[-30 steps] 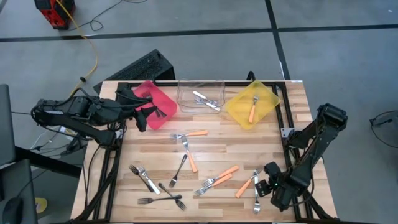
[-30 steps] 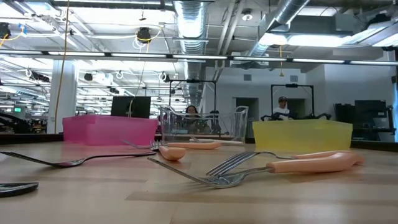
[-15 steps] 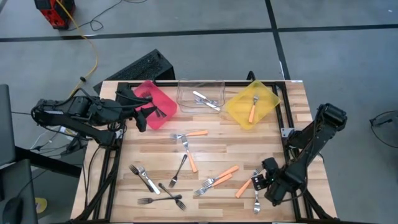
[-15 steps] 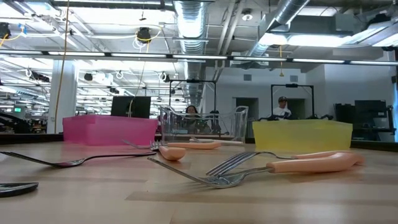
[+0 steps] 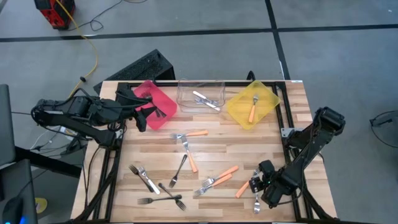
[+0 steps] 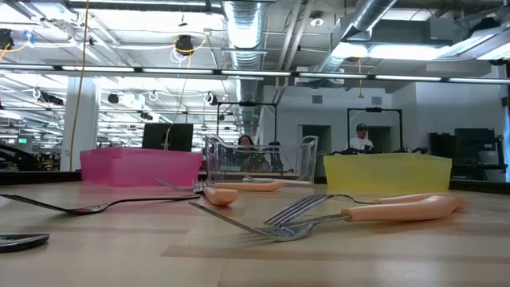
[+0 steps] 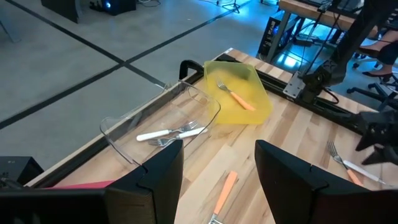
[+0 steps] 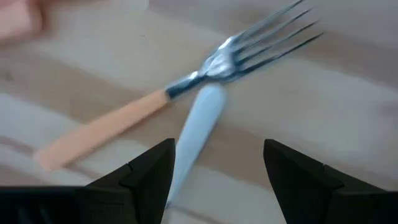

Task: Sort silverware by color (type)
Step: Put the white fork into the transparent bin

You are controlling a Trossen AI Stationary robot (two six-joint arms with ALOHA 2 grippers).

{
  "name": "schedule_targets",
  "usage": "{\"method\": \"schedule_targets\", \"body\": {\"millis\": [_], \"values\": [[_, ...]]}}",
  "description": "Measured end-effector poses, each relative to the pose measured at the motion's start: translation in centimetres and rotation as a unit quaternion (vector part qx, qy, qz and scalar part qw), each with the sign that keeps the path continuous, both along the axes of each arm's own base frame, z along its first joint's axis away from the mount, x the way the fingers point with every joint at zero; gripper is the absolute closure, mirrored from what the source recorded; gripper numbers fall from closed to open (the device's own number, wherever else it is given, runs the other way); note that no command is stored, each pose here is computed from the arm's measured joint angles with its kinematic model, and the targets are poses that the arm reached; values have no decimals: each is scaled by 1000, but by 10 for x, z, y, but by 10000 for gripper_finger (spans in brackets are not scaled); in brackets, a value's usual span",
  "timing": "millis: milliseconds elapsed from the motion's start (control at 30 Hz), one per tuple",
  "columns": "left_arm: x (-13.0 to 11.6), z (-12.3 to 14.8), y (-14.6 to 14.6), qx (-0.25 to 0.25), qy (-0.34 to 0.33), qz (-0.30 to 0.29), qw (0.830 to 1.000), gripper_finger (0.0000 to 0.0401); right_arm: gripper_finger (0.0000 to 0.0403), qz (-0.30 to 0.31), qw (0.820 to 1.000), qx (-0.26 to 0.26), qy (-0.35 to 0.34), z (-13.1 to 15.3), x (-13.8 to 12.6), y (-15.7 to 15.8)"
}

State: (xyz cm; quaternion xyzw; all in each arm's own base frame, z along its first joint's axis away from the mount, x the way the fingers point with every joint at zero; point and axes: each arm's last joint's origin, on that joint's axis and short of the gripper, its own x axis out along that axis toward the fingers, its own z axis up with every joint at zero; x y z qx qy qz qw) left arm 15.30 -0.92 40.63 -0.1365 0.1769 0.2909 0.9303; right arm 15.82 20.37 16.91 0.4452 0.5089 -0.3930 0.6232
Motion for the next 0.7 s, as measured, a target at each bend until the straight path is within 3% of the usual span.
{"method": "schedule_targets", "body": {"millis": [367, 700], "values": [[-1, 1, 1, 4, -9, 26, 1000, 219, 132, 20, 1000, -11, 14, -18, 19, 21], [-1, 1, 1, -3, -13, 30, 999, 219, 137, 50, 996, 3, 70, -32, 28, 38]]}}
